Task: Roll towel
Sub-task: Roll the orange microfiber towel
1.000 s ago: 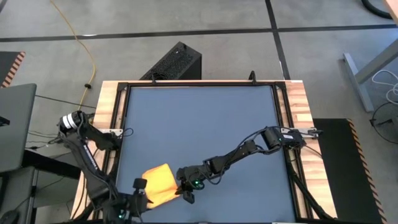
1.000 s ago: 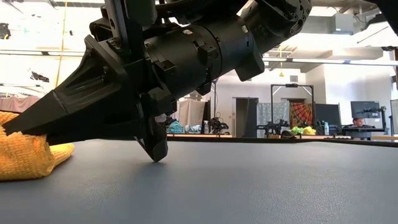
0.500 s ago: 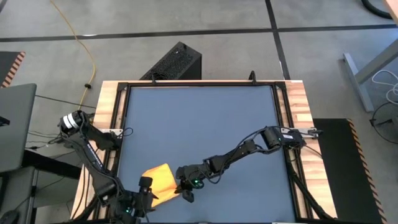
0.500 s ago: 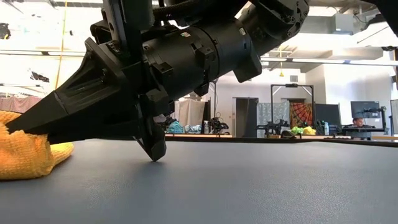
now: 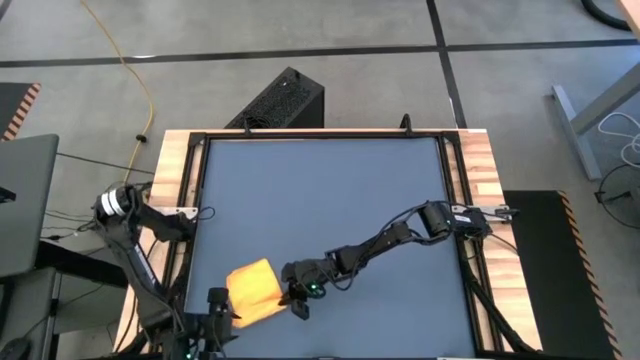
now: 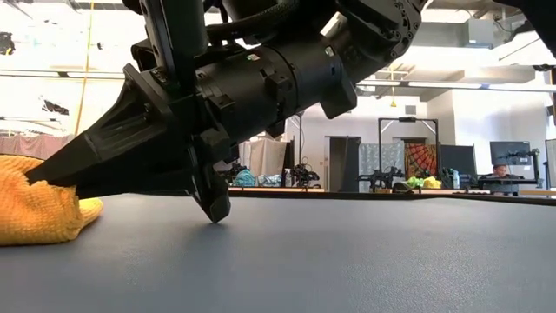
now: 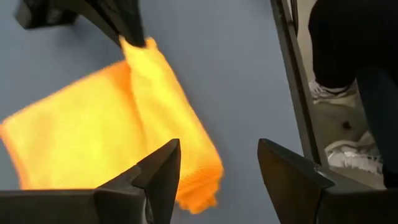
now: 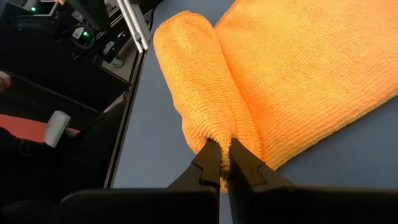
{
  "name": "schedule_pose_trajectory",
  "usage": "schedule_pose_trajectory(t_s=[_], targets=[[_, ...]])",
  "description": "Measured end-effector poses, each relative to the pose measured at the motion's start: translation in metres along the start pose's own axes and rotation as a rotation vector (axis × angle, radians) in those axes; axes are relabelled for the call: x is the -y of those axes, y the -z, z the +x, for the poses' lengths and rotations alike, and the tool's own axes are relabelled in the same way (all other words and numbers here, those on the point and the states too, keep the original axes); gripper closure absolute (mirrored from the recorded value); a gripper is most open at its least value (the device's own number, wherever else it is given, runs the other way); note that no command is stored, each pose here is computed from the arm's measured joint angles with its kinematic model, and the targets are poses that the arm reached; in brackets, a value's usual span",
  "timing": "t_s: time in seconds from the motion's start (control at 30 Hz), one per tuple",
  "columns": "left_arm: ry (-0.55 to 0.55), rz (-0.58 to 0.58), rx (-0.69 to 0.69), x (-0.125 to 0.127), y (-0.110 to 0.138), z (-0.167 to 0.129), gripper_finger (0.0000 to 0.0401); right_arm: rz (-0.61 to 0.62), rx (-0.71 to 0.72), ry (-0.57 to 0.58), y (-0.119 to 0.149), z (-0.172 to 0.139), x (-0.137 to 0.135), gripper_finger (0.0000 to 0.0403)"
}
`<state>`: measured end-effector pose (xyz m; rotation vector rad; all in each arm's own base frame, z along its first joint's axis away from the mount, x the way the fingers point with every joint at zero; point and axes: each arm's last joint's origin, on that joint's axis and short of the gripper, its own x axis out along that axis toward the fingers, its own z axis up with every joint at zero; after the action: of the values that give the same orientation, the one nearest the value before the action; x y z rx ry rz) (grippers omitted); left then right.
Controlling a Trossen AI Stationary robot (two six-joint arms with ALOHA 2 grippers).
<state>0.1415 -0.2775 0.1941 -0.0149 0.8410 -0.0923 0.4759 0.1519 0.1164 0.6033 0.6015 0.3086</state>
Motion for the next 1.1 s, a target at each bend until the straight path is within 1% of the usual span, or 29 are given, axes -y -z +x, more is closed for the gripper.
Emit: schedule_pose_trajectory(t_s=[0.17, 0.27, 0.4, 0.5, 0.63, 0.83, 0.9, 0.97, 1.1], targets=[[-0.06, 0.052, -0.034, 0.007, 0.018, 0.02, 0.0198, 0.0, 0.001, 0.001, -0.001, 0.0, 0.001, 0.0377], [-0.127, 0.095, -0.056, 0.005, 0.027, 0.033, 0.0198, 0.001, 0.0, -0.001, -0.001, 0.0, 0.001, 0.0377], [-0.186, 0.134, -0.003, 0.002, 0.026, 0.035, 0.0198, 0.001, -0.01, -0.013, -0.001, 0.0, 0.0, 0.0377], [-0.196, 0.153, -0.007, 0.002, 0.025, 0.034, 0.0198, 0.001, -0.011, -0.014, 0.0, 0.0, 0.0, 0.0377], [-0.19, 0.118, -0.046, 0.001, 0.028, 0.035, 0.0198, 0.002, -0.011, -0.014, -0.001, 0.0, 0.001, 0.0377], [-0.191, 0.056, -0.067, -0.002, 0.027, 0.037, 0.0199, 0.004, -0.017, -0.021, -0.001, -0.001, 0.001, 0.0376], [-0.17, 0.022, -0.088, -0.001, 0.026, 0.038, 0.0208, 0.003, -0.017, -0.021, -0.001, -0.001, 0.001, 0.0376], [-0.14, -0.008, -0.102, 0.0, 0.024, 0.04, 0.0226, 0.003, -0.017, -0.021, -0.001, -0.001, 0.001, 0.0376], [-0.108, -0.038, -0.105, 0.003, 0.022, 0.042, 0.0286, 0.003, -0.017, -0.022, -0.001, -0.001, 0.001, 0.0376]])
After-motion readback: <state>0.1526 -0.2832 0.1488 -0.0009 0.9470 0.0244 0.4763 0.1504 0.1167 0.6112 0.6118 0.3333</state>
